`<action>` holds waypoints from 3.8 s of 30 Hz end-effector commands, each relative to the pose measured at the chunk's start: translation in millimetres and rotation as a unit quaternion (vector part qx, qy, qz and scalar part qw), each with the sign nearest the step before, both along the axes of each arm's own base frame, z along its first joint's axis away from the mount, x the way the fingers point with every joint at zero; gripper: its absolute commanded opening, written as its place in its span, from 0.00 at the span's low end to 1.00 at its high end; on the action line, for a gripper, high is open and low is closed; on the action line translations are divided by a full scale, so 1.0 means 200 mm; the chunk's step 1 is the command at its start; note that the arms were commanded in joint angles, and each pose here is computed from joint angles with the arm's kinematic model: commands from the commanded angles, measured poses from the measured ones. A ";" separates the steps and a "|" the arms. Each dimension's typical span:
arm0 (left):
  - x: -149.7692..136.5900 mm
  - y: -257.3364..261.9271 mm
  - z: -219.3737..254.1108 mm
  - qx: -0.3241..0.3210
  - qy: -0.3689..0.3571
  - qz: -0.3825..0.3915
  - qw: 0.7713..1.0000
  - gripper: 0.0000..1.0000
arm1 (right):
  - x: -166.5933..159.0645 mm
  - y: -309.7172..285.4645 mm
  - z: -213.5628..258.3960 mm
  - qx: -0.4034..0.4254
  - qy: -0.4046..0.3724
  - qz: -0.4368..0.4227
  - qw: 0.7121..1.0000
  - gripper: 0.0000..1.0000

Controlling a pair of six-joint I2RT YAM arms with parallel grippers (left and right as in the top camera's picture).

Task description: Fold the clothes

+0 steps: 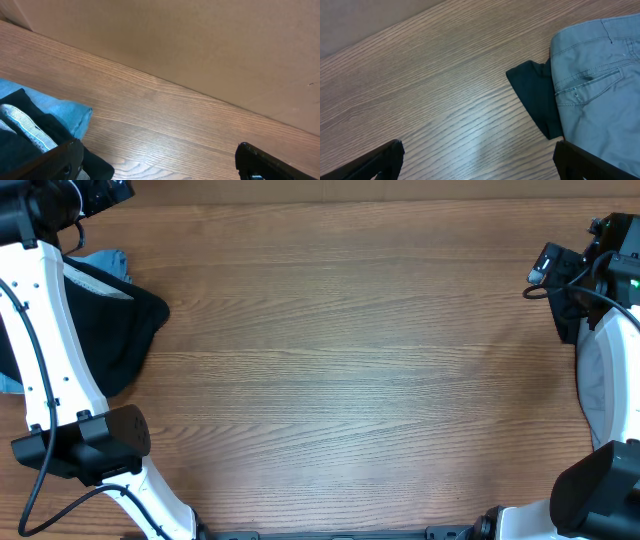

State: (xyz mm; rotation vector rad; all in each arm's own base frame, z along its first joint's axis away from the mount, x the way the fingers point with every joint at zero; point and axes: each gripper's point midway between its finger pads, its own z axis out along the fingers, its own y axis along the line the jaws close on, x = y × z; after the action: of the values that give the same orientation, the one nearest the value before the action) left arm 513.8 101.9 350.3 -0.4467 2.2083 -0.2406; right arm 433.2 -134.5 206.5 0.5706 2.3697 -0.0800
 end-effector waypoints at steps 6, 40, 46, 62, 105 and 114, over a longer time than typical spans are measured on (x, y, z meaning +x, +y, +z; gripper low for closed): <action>0.00 0.00 -0.01 -0.004 0.002 0.000 1.000 1.00 | 0.00 -0.01 0.08 -0.005 -0.021 -0.004 1.000 1.00; 0.00 0.00 -0.01 -0.004 0.002 0.000 1.000 1.00 | -0.96 0.80 1.34 -0.036 -0.366 0.191 0.910 1.00; 0.00 0.00 -0.01 -0.004 0.002 0.000 1.000 1.00 | -1.55 0.87 1.31 0.000 -0.432 0.279 0.858 1.00; 0.00 0.00 -0.01 -0.004 0.002 0.000 1.000 1.00 | -1.45 0.91 0.55 0.002 -0.414 0.283 0.865 1.00; 0.00 0.00 -0.01 -0.004 0.002 0.000 1.000 1.00 | -0.95 0.90 -0.18 -0.024 -0.408 0.238 0.881 1.00; 0.00 0.00 -0.01 -0.004 0.002 0.000 1.000 1.00 | -0.95 0.90 -0.18 -0.024 -0.408 0.238 0.881 1.00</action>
State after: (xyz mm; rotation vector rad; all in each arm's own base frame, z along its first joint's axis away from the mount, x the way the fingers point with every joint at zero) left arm 513.3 101.6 349.7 -0.4474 2.2112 -0.2412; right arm 241.6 49.1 172.1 -0.0536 1.6023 0.2899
